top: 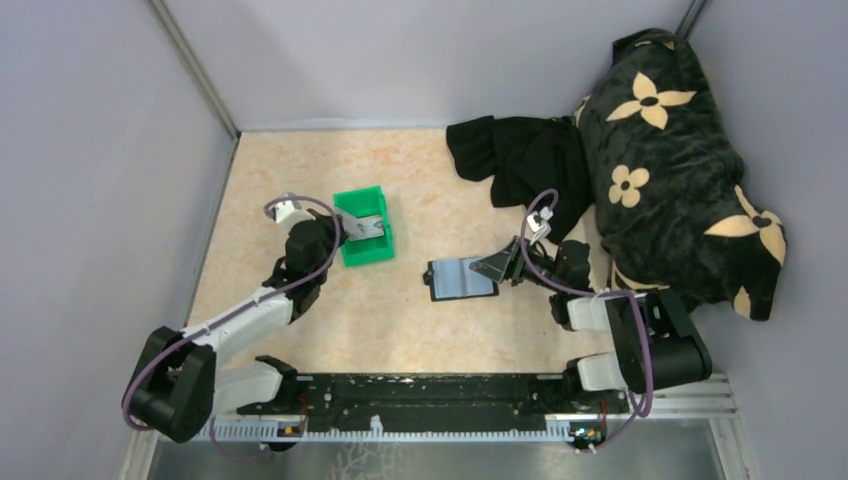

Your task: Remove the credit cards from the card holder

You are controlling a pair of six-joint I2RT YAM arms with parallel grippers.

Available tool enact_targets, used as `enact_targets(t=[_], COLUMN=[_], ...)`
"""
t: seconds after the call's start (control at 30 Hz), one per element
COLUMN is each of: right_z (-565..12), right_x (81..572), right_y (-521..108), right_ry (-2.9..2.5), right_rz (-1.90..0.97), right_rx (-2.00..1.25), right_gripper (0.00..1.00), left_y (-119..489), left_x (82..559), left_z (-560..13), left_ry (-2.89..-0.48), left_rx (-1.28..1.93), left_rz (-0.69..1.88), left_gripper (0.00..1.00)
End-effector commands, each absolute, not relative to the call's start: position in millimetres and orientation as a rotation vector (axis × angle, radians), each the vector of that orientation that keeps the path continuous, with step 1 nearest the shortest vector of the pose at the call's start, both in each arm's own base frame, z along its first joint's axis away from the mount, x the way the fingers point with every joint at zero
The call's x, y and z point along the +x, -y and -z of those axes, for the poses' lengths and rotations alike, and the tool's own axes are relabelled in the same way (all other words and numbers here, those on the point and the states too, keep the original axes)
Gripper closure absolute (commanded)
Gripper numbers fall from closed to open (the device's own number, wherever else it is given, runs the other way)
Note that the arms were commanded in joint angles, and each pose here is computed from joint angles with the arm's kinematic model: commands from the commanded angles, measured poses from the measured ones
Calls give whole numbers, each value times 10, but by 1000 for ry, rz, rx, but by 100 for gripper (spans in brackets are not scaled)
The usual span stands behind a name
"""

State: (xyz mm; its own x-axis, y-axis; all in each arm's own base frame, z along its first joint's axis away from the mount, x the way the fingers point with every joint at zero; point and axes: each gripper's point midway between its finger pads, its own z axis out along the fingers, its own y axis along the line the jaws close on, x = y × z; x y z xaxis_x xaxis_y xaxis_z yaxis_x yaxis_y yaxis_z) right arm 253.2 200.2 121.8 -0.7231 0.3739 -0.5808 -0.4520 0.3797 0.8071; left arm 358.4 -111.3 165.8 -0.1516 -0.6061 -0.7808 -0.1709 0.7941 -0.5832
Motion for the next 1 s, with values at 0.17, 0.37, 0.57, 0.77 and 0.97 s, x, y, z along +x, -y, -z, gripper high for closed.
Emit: enact_targets(t=[0.17, 0.37, 0.57, 0.77, 0.97], right_z=[-1328, -1311, -1282, -1238, -1214], right_x=[2580, 2592, 2587, 2577, 2578], right_y=[-2028, -2030, -2032, -2037, -2048], right_ry=[-1838, -1846, -1854, -1863, -1864], right_rz=[-1448, -1448, -1450, -1460, -1482], right_rx=[-121, -120, -119, -115, -104], right_gripper=[34, 35, 35, 35, 35], left_y=[1028, 1179, 1282, 1382, 1415], left_x=[3842, 3999, 4127, 4163, 4180], left_z=[-1790, -1734, -1563, -1315, -1194], left_ry=[-1453, -1439, -1479, -1520, -1542], left_rx=[-667, -636, -631, -642, -651], left_rz=[460, 509, 514, 557, 567], left_gripper=[100, 100, 100, 100, 100])
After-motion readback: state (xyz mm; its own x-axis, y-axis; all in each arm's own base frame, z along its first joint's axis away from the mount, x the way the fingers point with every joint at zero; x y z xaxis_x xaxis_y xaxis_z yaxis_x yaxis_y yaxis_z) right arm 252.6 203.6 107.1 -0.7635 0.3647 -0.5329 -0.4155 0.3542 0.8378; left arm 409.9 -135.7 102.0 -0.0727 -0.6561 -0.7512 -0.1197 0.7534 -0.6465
